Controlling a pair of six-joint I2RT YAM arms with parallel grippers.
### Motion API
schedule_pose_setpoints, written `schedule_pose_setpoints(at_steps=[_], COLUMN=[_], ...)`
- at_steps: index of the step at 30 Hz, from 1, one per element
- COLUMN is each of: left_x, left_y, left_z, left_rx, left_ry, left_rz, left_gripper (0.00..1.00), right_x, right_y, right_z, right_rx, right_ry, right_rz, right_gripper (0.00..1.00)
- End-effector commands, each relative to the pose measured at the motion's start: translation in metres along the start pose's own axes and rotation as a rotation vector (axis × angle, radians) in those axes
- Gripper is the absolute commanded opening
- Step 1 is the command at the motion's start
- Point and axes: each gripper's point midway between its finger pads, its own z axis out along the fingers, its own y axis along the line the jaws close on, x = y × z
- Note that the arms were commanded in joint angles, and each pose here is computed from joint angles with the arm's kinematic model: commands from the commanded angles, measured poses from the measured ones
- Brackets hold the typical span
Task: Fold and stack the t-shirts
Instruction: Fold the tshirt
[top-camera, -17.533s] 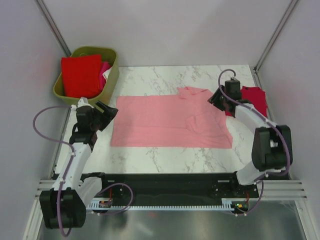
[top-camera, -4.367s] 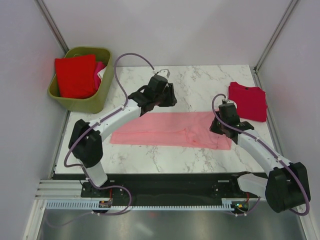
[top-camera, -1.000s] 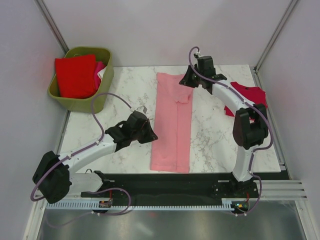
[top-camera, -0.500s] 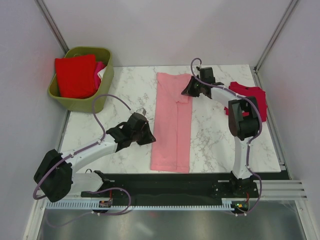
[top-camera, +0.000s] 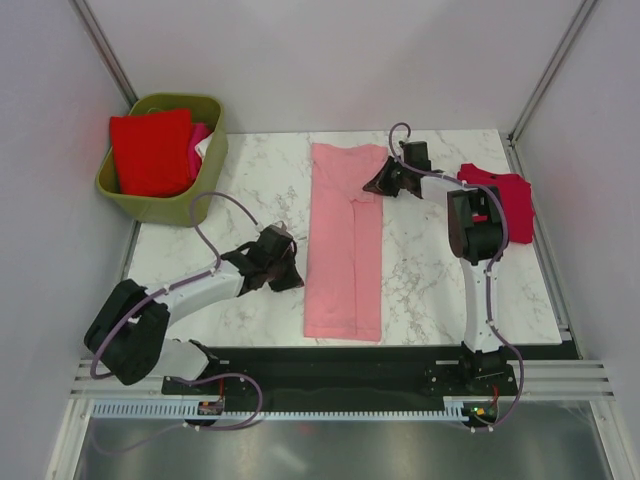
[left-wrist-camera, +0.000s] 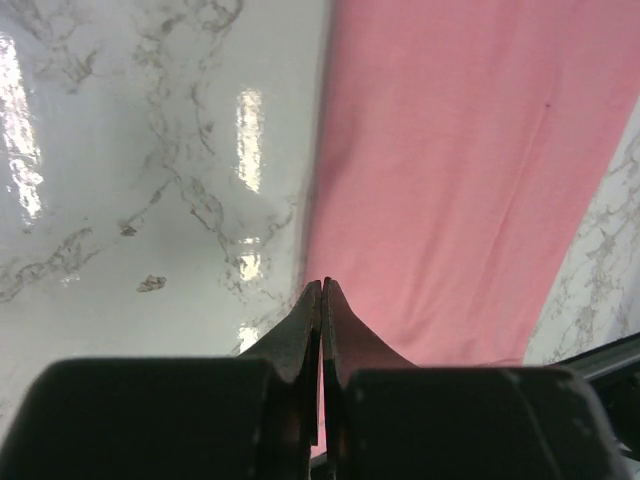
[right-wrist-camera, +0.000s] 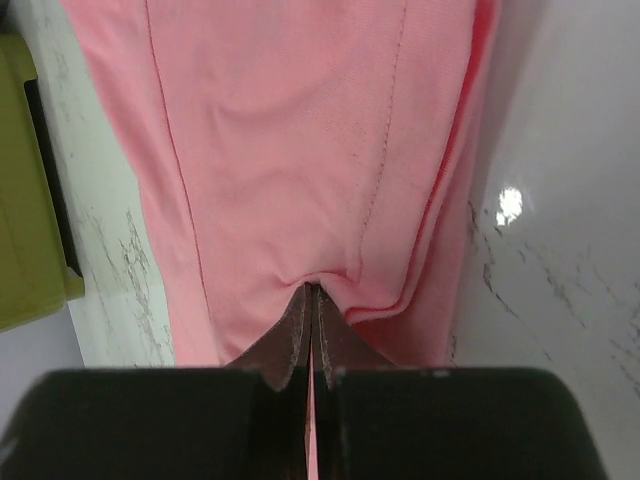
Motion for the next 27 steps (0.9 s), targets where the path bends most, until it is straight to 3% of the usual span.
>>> schedule_pose_setpoints(at_steps=[1, 11, 14, 16, 18, 19, 22, 27], left_x=[-0.016, -0.057, -0.057, -0.057, -0.050, -0.051, -0.040, -0.027], left_y=[0.000, 0.000, -0.006, -0.007, -0.005, -0.008, -0.005, -0.006], left_z=[0.009, 0.038, 0.036, 0.032, 0.029, 0.025, 0.016, 0.000], left_rx=[-0.004, -0.015, 0.012, 0.024, 0.034, 0.058, 0.085, 0.120], left_ry=[-0.029, -0.032, -0.025, -0.029, -0.020, -0.034, -0.040, -0.053], left_rz=[0.011, -0.032, -0.014, -0.008, -0.002, 0.011, 0.019, 0.027], left_gripper=[0.02, 0.02, 0.02, 0.02, 0.03, 0.08, 0.20, 0.30], right_x=[-0.004, -0.025, -0.034, -0.036, -0.041, -0.041, -0.055, -0.055], right_y=[-0.020, -0.036, -0.019, -0.007, 0.005, 0.009, 0.044, 0.080], right_z=[0.017, 0.042, 0.035, 0.021, 0.013, 0.008, -0.013, -0.045], right_rx=[0.040, 0.081, 0.047, 0.035, 0.007, -0.006, -0.070, -0.132], right_ry=[-0.020, -0.090, -0.103, -0.118, -0.138, -0.137, -0.159, -0.157], right_rz=[0.030, 0.096, 0.078, 0.058, 0.030, 0.016, -0.043, -0.118], right_gripper=[0.00, 0.00, 0.11, 0.29, 0.38, 0.41, 0.47, 0.48])
